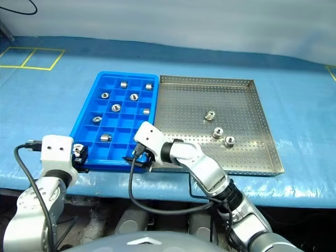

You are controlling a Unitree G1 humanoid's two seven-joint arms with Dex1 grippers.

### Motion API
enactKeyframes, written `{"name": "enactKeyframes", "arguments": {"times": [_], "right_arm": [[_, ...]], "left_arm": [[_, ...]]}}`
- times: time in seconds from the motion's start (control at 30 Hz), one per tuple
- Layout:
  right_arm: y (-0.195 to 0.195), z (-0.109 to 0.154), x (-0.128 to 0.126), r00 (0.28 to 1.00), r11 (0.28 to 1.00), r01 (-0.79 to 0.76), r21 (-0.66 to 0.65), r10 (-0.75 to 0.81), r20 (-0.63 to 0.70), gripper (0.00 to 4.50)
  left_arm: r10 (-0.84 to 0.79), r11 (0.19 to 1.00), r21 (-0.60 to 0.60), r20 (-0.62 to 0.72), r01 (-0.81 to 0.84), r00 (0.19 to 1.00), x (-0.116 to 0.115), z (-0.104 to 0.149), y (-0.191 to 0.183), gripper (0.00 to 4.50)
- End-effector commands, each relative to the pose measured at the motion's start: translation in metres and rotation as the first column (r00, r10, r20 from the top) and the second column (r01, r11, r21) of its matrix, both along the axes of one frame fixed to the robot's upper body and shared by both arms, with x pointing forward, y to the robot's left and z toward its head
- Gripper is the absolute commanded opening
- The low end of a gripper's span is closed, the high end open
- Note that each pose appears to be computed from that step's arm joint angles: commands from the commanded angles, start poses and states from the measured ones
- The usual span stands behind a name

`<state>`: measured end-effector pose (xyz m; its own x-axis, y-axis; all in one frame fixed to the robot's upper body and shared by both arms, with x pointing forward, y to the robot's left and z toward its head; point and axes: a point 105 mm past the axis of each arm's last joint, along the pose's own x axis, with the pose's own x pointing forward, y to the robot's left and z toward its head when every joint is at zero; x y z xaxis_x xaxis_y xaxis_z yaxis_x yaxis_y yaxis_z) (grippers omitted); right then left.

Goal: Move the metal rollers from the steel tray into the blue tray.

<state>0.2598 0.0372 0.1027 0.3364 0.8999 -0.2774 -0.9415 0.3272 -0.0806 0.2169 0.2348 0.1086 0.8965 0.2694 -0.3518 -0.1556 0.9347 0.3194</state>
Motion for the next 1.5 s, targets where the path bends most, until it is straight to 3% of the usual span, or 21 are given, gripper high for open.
{"name": "enactKeyframes", "arguments": {"times": [0.03, 0.1, 0.13, 0.37, 0.53, 0.6, 0.7, 0.83, 1.03, 1.27, 1.5], "right_arm": [[0.001, 0.008, 0.0, 1.0, 1.0, 0.003, 0.03, -0.004, 0.026, 4.5], [-0.001, 0.008, 0.0, 1.0, 0.999, 0.014, 0.032, -0.015, 0.024, 4.5], [-0.001, 0.008, 0.0, 1.0, 0.999, 0.017, 0.032, -0.018, 0.023, 4.5], [-0.01, 0.011, 0.004, 0.996, 0.996, 0.08, 0.045, -0.082, 0.031, 4.5], [-0.032, 0.018, 0.017, 0.976, 0.975, 0.212, 0.073, -0.215, 0.038, 4.5], [-0.053, 0.022, 0.033, 0.94, 0.941, 0.332, 0.073, -0.336, 0.056, 4.5], [-0.088, 0.025, 0.054, 0.854, 0.857, 0.511, 0.068, -0.515, 0.074, 4.5], [-0.127, 0.026, 0.065, 0.757, 0.764, 0.644, 0.046, -0.645, 0.108, 4.5], [-0.177, 0.015, 0.065, 0.601, 0.606, 0.796, 0.015, -0.792, 0.106, 4.5], [-0.19, -0.005, 0.055, 0.546, 0.546, 0.838, -0.009, -0.837, 0.022, 4.5], [-0.207, -0.029, 0.047, 0.496, 0.496, 0.865, -0.071, -0.868, -0.027, 4.5]], "left_arm": [[0.066, 0.998, 0.016, 0.019, -0.067, 0.998, -0.002, 0.002, 0.01, 1.67], [0.052, 0.999, 0.001, 0.023, -0.052, 0.998, 0.002, 0.002, 0.008, 1.67], [0.044, 0.999, -0.003, 0.024, -0.044, 0.999, 0.003, 0.002, 0.007, 2.39], [-0.054, 0.998, -0.023, 0.081, 0.056, 0.995, 0.024, 0.012, -0.01, 4.46], [-0.172, 0.981, -0.051, 0.214, 0.187, 0.962, 0.042, 0.03, -0.033, 4.46], [-0.273, 0.955, -0.043, 0.263, 0.294, 0.925, 0.05, 0.035, -0.053, 4.46], [-0.432, 0.885, -0.026, 0.323, 0.465, 0.842, 0.055, 0.039, -0.086, 4.46], [-0.601, 0.755, -0.041, 0.357, 0.655, 0.715, 0.053, 0.033, -0.125, 4.46], [-0.743, 0.537, -0.132, 0.393, 0.833, 0.542, 0.042, 0.021, -0.168, 4.46], [-0.846, 0.354, -0.177, 0.358, 0.918, 0.395, 0.024, 0.002, -0.194, 4.46], [-0.854, 0.339, -0.199, 0.345, 0.92, 0.389, 0.02, -0.005, -0.198, 4.46]]}}
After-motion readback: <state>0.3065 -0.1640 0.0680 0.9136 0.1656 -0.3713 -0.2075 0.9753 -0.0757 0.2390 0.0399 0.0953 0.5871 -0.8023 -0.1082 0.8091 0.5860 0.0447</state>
